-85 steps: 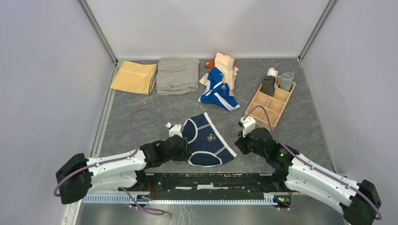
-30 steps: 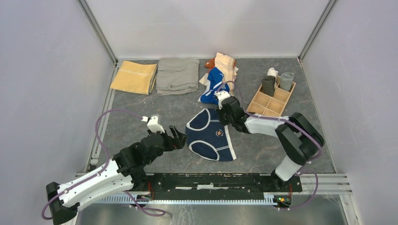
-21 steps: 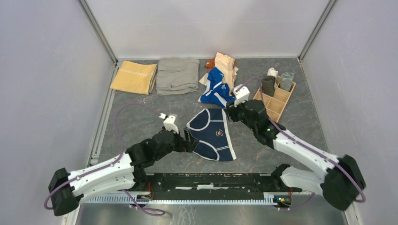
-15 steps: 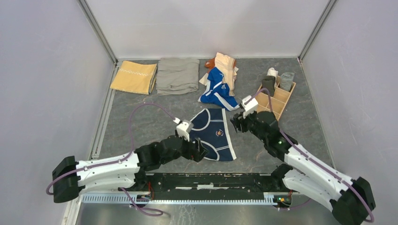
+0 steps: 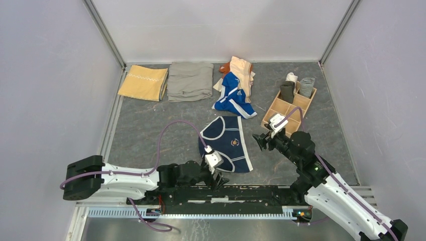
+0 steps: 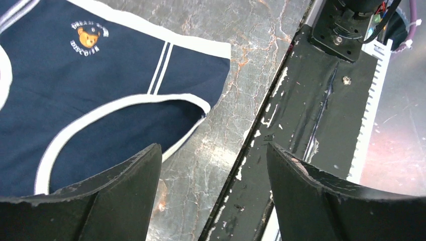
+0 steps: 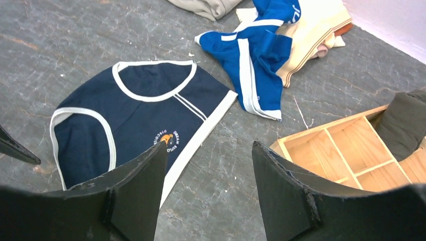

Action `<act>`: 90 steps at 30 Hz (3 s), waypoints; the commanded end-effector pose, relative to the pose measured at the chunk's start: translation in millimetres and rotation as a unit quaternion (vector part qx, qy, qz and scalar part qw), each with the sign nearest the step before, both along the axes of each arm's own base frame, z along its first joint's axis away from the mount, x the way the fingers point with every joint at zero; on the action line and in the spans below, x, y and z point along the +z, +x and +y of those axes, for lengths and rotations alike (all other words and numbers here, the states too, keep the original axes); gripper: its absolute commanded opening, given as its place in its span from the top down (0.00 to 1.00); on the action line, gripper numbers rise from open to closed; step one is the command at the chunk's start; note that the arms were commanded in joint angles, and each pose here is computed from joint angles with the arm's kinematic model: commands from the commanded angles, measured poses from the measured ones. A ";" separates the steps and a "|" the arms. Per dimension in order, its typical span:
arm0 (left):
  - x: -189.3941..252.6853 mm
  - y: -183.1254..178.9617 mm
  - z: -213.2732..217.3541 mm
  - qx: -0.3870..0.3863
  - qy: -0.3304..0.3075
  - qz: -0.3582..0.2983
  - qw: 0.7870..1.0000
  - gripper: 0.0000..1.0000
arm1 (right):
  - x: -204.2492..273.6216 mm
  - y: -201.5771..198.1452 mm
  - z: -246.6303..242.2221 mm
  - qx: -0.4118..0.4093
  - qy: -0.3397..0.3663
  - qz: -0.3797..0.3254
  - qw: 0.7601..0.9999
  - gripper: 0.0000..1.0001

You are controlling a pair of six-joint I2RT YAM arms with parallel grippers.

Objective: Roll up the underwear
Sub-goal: Flatten out the underwear at the center of the board, then fold the underwear at the center of the board.

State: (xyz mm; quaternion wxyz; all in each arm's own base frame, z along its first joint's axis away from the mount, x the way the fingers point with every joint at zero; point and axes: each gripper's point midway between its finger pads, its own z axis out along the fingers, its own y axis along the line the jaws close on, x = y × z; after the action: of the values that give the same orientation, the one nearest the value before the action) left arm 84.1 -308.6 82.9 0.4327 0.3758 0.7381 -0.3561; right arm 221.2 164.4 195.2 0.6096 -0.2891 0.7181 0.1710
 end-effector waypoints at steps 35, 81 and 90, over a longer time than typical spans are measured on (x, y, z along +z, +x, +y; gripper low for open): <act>-37.3 24.8 -19.5 -0.144 0.170 -0.243 0.944 0.45 | -3.4 -7.0 -1.3 0.018 -0.034 0.018 0.999 0.43; -30.1 11.1 7.0 -0.125 0.112 -0.209 0.963 0.98 | -90.8 -84.6 48.9 0.334 -0.213 -0.087 0.914 0.34; -30.2 13.8 8.0 -0.119 0.112 -0.214 0.963 0.98 | -127.7 -119.4 61.2 0.413 -0.260 -0.090 0.868 0.37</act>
State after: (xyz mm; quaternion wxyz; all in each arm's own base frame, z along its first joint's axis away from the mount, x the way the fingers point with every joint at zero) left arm 97.0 -293.4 42.8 0.4742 0.6023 0.6063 -0.2112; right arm 112.4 218.5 71.5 0.4474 -0.6923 0.5324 0.1926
